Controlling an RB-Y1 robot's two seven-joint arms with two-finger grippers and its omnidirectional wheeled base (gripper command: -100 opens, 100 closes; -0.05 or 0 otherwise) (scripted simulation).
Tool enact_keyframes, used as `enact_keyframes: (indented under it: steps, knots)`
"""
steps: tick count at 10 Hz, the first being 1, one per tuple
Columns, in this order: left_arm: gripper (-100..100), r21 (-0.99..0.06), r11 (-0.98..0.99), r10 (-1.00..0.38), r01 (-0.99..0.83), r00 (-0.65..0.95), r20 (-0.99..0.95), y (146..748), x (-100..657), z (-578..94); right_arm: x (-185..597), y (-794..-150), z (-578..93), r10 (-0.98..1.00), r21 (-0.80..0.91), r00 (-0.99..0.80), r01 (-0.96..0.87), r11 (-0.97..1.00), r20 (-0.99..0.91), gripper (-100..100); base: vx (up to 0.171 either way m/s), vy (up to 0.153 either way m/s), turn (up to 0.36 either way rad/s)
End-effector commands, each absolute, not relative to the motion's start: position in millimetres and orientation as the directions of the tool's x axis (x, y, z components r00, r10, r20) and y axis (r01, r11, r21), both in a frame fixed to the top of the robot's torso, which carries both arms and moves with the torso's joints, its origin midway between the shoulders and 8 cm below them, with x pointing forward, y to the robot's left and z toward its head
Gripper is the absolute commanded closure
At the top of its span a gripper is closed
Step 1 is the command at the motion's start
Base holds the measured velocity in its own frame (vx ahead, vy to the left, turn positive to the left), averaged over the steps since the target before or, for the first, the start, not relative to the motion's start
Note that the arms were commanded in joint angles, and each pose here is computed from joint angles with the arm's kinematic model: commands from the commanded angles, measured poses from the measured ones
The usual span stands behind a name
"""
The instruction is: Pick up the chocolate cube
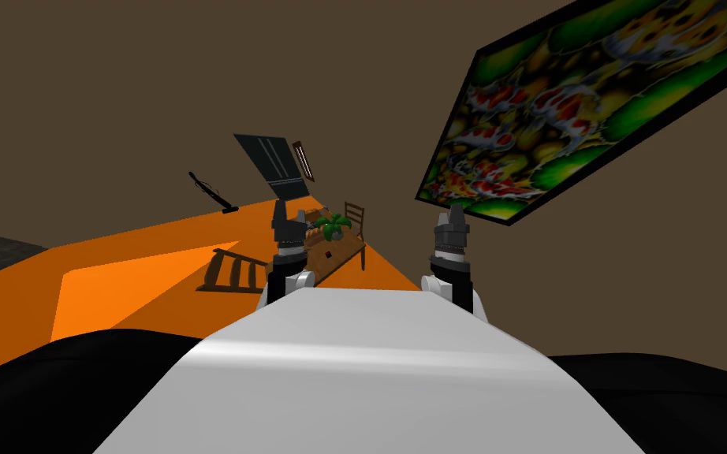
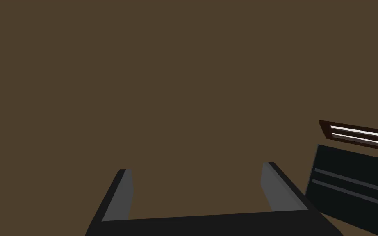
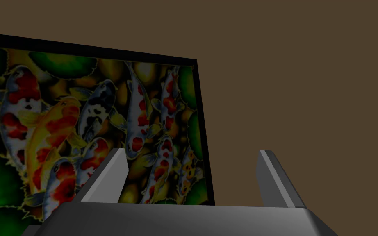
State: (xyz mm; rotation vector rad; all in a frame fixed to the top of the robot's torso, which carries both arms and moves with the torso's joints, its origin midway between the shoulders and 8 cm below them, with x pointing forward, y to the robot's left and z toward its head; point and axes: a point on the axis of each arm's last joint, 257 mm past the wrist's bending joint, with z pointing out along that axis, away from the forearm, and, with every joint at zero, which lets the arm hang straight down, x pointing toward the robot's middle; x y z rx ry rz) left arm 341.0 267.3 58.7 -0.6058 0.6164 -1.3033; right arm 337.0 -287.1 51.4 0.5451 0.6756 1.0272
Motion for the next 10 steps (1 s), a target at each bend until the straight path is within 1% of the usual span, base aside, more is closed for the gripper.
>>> enact_keyframes:
  steps: [1, 10]
  knots:
    - [-100, -0.735, 0.170, -0.985, 0.656, 0.136, -0.107, 263.3, 351.1, 48.9, 337.0, -287.1, 51.4, 0.902, 0.693, 0.352, -0.586, 0.420, -0.249, 0, 0.000, 0.000, 0.000]
    - [-100, -0.879, 0.200, -0.980, 0.432, 0.072, -0.188, 259.3, 421.7, -29.3, 337.0, -287.1, 51.4, 0.902, 0.693, 0.352, -0.586, 0.420, -0.249, 0, -0.002, -0.003, 0.010]
